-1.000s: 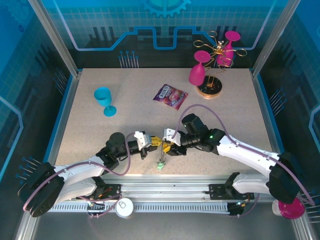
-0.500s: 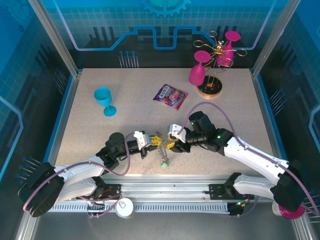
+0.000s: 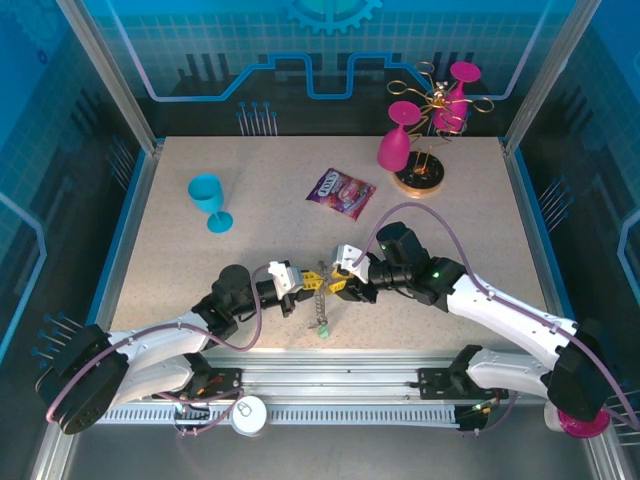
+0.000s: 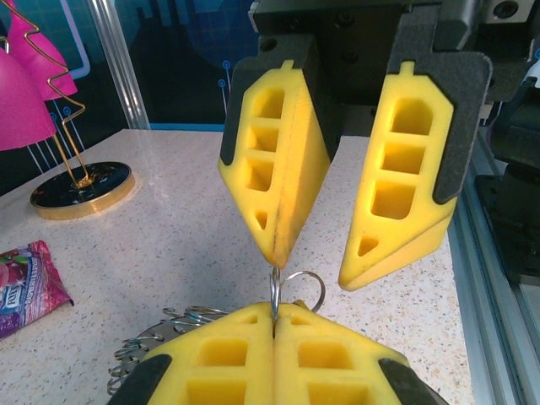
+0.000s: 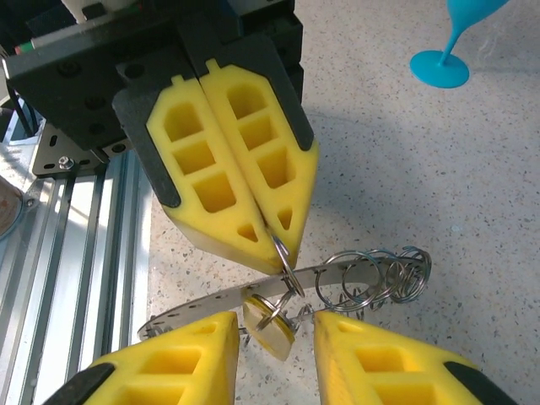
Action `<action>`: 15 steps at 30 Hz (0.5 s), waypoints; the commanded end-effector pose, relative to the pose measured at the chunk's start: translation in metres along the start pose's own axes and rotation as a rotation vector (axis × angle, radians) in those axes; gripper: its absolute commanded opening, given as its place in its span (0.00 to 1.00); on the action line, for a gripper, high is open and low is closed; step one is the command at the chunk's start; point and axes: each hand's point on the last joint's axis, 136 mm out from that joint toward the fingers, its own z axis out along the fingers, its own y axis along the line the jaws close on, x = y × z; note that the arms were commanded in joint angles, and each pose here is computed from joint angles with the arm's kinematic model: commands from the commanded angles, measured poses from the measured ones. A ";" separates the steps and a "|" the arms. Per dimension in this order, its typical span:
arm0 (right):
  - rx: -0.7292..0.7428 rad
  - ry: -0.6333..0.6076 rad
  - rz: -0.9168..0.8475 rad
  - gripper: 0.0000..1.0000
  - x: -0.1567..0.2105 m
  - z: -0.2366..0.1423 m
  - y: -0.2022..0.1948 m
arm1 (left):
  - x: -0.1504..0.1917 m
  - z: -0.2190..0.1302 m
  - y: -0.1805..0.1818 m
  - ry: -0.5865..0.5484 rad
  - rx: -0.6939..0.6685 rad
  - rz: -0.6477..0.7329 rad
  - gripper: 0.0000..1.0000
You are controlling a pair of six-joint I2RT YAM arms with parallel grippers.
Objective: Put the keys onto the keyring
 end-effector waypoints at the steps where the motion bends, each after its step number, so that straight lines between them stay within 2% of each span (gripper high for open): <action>1: 0.004 -0.026 -0.011 0.29 -0.007 0.002 0.002 | -0.014 0.000 0.007 -0.039 -0.026 0.031 0.00; 5: 0.003 -0.022 -0.012 0.25 -0.007 0.003 0.003 | -0.013 0.001 0.008 -0.036 -0.032 0.031 0.00; 15: 0.015 0.015 -0.014 0.24 -0.001 0.007 0.001 | -0.014 0.001 0.008 -0.039 -0.033 0.032 0.00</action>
